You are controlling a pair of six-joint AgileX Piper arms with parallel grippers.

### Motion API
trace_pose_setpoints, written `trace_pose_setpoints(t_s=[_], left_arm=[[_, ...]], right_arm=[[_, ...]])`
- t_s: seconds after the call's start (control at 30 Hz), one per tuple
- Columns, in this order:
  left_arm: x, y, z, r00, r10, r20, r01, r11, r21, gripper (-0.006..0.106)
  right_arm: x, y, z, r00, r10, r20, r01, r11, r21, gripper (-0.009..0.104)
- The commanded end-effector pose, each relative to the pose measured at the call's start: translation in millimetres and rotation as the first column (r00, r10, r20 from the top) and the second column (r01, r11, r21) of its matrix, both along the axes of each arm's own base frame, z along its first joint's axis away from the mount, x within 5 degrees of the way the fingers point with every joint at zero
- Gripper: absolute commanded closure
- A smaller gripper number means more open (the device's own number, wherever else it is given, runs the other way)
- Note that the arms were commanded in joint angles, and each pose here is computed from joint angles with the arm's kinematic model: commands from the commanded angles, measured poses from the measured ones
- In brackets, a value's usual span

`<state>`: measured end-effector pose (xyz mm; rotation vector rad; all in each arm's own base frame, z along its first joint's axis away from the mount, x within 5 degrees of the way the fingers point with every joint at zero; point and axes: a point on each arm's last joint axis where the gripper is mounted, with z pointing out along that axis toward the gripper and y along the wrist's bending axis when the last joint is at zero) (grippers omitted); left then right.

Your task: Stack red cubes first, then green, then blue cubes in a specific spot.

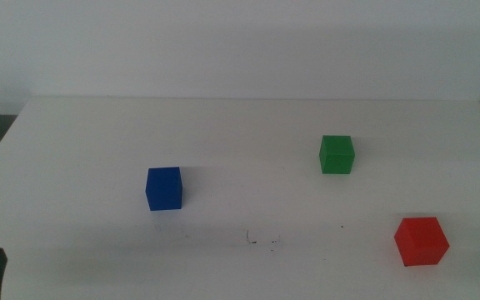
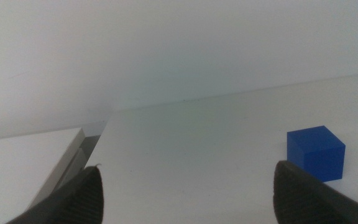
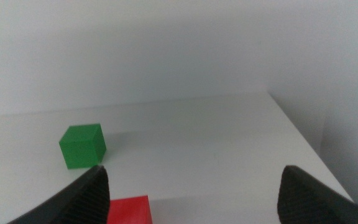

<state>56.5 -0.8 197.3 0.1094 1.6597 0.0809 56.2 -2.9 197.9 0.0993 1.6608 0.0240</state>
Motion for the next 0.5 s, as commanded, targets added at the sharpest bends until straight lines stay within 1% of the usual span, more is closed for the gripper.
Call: trace_pose_setpoints(t_s=[0.0, 0.17, 0.2, 0.23, 0.3, 0.37, 0.47], left_arm=[[0, 0, 1, 1.000, 0.000, 0.018, 0.000, 1.000, -0.006, 0.007], [0, 0, 1, 1.000, 0.000, 0.018, 0.000, 1.000, -0.006, 0.007], [0, 0, 1, 1.000, 0.000, 0.018, 0.000, 1.000, -0.006, 0.007], [0, 0, 1, 1.000, 0.000, 0.018, 0.000, 1.000, -0.006, 0.007], [0, 0, 1, 1.000, 0.000, 0.018, 0.000, 1.000, -0.006, 0.007], [0, 0, 1, 1.000, 0.000, 0.018, 0.000, 1.000, -0.006, 0.007], [0, 0, 1, 1.000, 0.000, 0.018, 0.000, 1.000, -0.006, 0.007]], right_arm=[[0, 0, 1, 1.000, -0.005, 0.021, 0.005, 1.000, -0.010, 0.002], [0, 0, 1, 1.000, -0.005, 0.021, 0.005, 1.000, -0.010, 0.002], [0, 0, 5, 0.998, -0.002, 0.065, 0.001, 1.000, 0.021, 0.002], [0, 0, 6, 0.997, -0.002, 0.082, -0.002, 0.999, 0.049, 0.002], [0, 1, 9, 0.993, -0.003, 0.114, -0.006, 0.997, 0.075, 0.002], [-1, 1, 12, 0.995, -0.006, 0.096, -0.005, 0.993, 0.115, 0.002], [3, 0, 43, 1.000, -0.010, 0.000, 0.010, 0.994, 0.110, 0.002]])
